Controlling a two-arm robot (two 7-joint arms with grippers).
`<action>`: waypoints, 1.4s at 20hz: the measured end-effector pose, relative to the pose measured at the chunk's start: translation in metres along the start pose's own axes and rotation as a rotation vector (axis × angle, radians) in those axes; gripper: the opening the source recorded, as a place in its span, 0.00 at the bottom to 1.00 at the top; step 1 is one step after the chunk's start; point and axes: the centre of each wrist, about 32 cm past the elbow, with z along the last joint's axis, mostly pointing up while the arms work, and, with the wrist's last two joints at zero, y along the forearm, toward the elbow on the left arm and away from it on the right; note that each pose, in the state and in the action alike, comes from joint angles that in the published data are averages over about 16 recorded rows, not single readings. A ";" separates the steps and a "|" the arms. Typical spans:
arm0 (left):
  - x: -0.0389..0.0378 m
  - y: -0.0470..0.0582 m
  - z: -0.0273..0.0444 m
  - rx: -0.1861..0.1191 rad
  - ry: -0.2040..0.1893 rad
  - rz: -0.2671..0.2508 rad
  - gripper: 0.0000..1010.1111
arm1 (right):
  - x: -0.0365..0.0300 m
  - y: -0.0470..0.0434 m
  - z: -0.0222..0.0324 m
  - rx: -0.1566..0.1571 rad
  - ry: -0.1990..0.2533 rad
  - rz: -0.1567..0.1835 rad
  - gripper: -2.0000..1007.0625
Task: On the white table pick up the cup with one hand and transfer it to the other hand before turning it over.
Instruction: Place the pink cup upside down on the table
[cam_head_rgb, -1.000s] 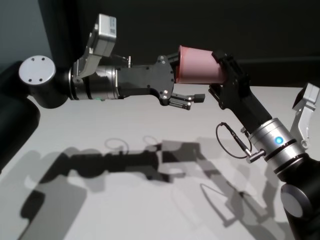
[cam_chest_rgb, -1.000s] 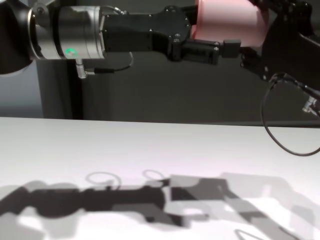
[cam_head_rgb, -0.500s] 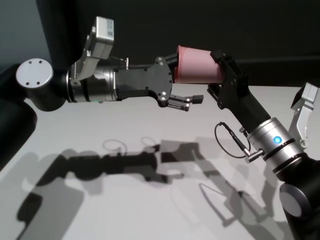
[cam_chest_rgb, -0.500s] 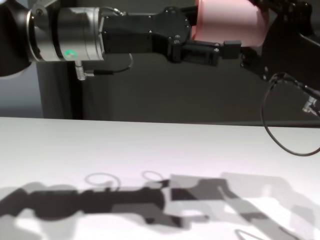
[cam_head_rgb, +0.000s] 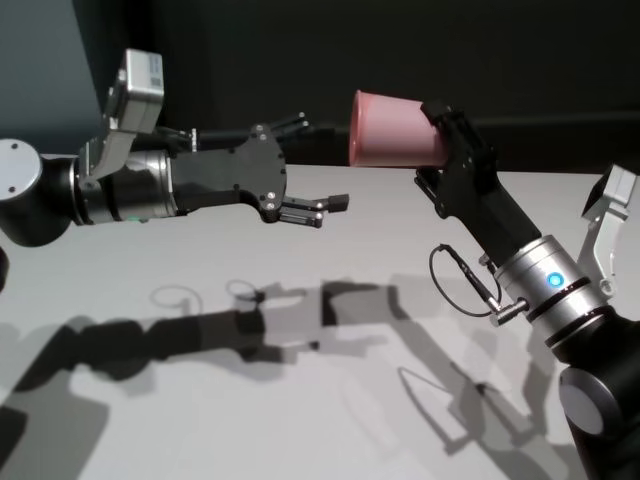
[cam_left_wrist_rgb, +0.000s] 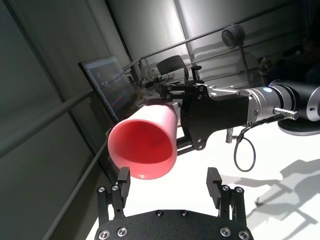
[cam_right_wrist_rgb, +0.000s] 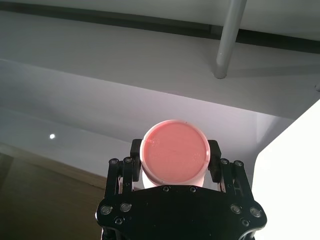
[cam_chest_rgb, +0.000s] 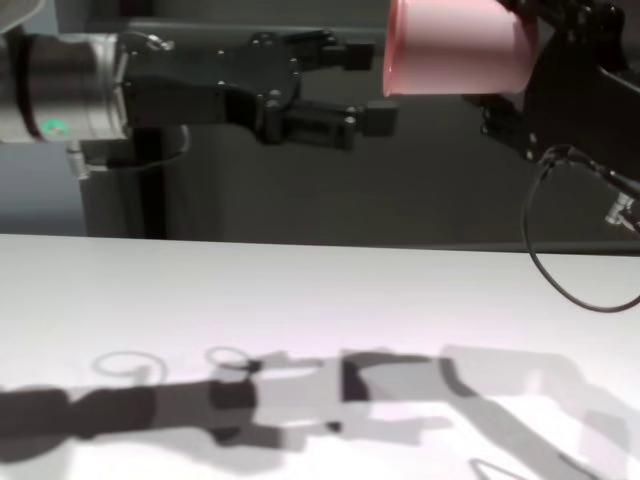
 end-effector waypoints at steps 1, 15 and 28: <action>-0.0021 0.007 -0.0007 0.007 0.003 0.016 0.99 | 0.0000 0.0000 0.0000 0.000 0.000 0.000 0.75; -0.0590 0.081 -0.0181 0.090 0.043 0.464 0.99 | 0.0000 0.0000 0.0000 0.000 0.000 0.000 0.75; -0.1114 0.073 -0.0612 0.091 0.101 0.719 0.99 | 0.0000 0.0000 0.0000 0.000 0.000 0.000 0.75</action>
